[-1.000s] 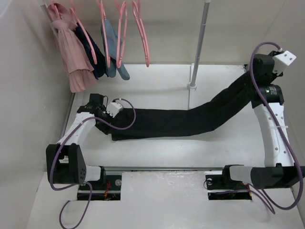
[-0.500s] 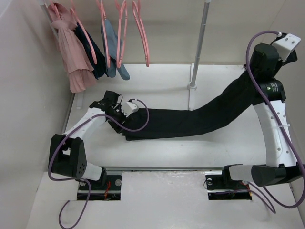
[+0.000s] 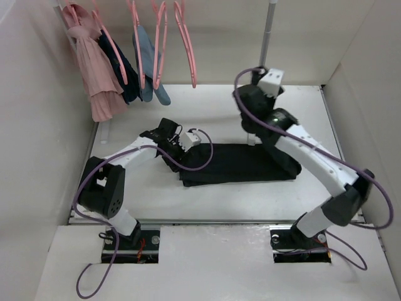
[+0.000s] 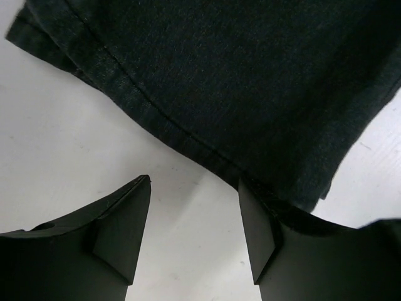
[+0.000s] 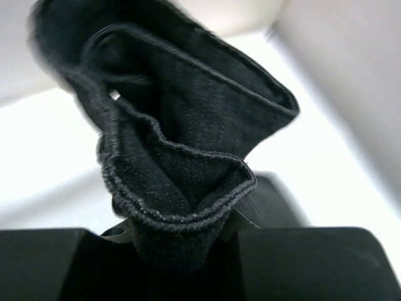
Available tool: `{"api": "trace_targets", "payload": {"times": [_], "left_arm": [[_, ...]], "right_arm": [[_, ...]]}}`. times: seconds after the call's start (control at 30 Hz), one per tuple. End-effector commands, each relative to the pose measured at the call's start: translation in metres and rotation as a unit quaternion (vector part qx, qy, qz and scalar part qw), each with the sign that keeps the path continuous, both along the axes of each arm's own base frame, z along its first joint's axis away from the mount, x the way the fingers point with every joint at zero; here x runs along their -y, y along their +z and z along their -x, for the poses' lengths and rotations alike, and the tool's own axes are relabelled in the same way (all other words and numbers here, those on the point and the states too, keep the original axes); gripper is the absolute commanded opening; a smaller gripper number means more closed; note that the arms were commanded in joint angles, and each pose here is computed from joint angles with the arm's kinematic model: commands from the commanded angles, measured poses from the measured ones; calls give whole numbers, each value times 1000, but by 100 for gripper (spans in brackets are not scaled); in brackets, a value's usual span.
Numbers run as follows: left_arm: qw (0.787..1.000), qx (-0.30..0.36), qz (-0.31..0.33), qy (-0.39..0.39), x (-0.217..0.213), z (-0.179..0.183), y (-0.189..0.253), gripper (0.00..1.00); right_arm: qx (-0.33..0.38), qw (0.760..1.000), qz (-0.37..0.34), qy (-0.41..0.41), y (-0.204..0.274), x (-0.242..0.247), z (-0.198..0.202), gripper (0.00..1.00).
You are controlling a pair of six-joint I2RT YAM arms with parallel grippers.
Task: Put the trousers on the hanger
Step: Fold the trousers at the center of the board.
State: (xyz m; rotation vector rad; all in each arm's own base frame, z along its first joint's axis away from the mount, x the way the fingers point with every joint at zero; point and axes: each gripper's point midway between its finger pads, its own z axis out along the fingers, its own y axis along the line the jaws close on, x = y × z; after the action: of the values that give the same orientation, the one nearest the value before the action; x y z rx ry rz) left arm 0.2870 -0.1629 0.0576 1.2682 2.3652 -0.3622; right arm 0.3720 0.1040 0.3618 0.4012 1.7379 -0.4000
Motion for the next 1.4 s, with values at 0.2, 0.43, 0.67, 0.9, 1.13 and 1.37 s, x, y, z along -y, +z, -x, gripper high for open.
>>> {"api": "trace_targets", "payload": {"times": [0.2,0.43,0.67,0.9,1.13,1.37], "left_arm": [[1000,-15,6,4,-1,9,-19,50],[1000,-18,9,2,-2,15,-20,50],[999,7,2,47,-33,6,1,50],[989,116,-17,93,-63,-13,54,54],[984,97,9,153,-76,-3,64,47],[984,106,13,142,-79,14,79,47]], "right_arm": [[-43,974,-218,48,-112,-120,18,0],[-75,965,-240,72,-151,-134,23,0],[-69,965,-231,107,-159,-175,11,0],[-174,916,-195,304,-209,-259,35,22],[-229,835,-104,489,-233,-313,96,70],[-223,738,-71,633,-201,-321,152,72]]}}
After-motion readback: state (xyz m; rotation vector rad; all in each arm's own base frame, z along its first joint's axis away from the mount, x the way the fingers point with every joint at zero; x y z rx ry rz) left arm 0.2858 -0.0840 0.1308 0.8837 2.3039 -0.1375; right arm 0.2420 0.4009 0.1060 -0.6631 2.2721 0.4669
